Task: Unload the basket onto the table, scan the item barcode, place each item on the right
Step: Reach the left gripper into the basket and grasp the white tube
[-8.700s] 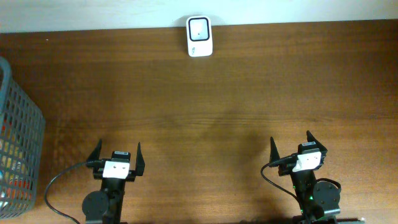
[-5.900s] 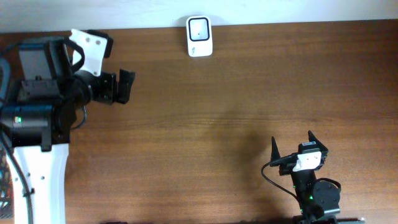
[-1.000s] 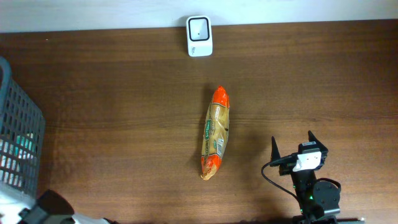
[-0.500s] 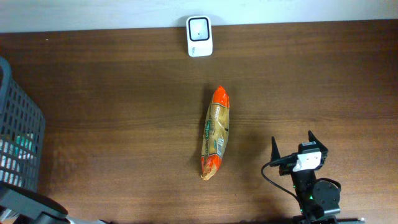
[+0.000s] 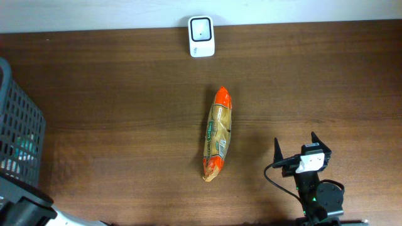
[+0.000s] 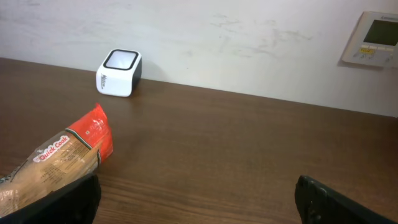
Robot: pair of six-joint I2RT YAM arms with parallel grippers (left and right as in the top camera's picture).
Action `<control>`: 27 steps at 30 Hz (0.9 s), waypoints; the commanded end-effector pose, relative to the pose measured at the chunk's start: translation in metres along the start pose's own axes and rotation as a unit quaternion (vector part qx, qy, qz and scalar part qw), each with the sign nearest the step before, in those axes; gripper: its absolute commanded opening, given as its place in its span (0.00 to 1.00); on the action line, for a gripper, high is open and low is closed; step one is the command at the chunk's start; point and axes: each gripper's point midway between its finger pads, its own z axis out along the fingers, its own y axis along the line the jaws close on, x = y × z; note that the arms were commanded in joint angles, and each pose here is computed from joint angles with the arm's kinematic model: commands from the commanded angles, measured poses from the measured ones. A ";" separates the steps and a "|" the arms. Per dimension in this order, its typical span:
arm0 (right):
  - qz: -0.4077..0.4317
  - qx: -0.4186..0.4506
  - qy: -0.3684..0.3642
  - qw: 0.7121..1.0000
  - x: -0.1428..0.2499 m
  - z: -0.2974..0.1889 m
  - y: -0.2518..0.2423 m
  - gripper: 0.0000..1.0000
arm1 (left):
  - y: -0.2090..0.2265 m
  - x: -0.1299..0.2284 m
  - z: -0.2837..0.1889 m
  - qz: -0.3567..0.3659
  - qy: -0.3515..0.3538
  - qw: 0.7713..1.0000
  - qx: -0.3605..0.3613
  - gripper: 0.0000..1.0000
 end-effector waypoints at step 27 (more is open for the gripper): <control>0.000 0.008 0.003 1.000 0.003 0.000 -0.003 0.99 | -0.108 -0.122 -0.466 0.002 -0.452 0.854 0.259 0.00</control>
